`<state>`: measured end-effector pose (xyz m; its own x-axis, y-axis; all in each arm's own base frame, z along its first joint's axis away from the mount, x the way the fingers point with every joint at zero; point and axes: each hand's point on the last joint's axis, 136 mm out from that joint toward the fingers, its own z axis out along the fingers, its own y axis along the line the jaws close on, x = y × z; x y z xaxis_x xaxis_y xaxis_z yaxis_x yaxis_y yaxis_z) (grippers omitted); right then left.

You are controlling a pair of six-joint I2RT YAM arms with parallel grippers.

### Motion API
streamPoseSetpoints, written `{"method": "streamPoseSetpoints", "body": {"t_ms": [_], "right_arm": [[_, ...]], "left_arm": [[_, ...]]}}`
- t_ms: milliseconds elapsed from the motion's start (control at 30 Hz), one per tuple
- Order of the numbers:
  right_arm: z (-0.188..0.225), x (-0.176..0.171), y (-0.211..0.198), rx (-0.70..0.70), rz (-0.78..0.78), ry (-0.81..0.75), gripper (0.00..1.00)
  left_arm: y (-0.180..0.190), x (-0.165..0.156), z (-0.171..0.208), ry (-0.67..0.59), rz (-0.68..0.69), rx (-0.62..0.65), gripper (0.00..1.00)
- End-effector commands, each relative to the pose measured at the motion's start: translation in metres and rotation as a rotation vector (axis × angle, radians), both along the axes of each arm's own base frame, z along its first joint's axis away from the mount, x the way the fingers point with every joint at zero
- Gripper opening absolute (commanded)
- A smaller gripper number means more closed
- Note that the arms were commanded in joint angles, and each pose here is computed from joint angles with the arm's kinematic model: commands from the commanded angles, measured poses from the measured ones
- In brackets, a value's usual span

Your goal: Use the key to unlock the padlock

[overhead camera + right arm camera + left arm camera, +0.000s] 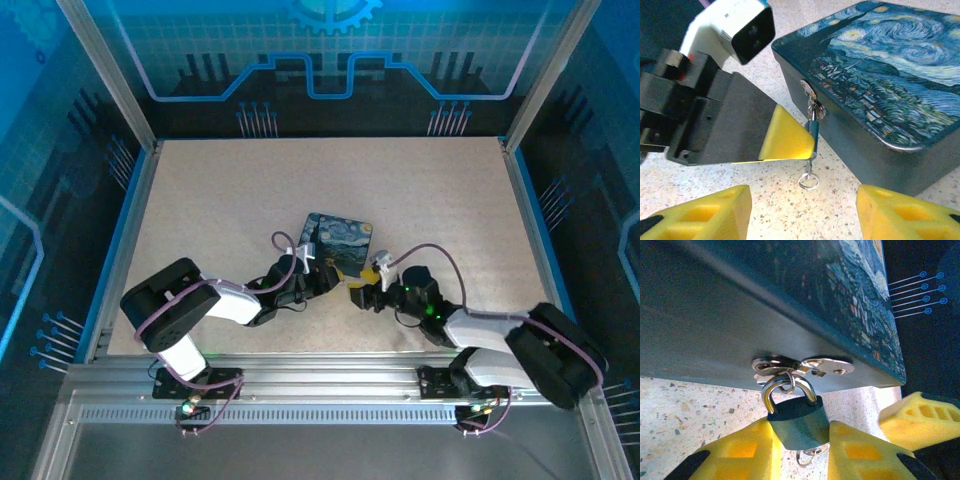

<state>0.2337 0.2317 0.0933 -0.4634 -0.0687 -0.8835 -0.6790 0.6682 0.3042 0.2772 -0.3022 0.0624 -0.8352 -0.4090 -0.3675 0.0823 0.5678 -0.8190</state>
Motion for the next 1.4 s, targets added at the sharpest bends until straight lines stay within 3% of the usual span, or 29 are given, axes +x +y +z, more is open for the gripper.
{"method": "streamPoseSetpoints", "body": {"t_ms": [0, 300, 1033, 1233, 1367], "right_arm": [[-0.013, -0.011, -0.013, -0.029, 0.009, 0.063, 0.59], [-0.010, -0.010, 0.013, 0.117, 0.152, 0.220, 0.49], [-0.026, 0.018, 0.035, 0.149, 0.105, 0.243, 0.26], [-0.030, 0.022, 0.036, 0.150, 0.091, 0.246, 0.08], [-0.030, 0.025, 0.036, 0.159, 0.079, 0.241, 0.02]], "left_arm": [[-0.004, 0.007, 0.017, -0.039, 0.003, -0.038, 0.26], [-0.007, 0.007, 0.019, -0.035, -0.003, -0.050, 0.25], [-0.008, 0.007, 0.021, -0.034, -0.005, -0.060, 0.25], [-0.008, 0.007, 0.021, -0.029, -0.006, -0.062, 0.25], [-0.008, 0.006, 0.022, -0.028, -0.005, -0.066, 0.25]]}}
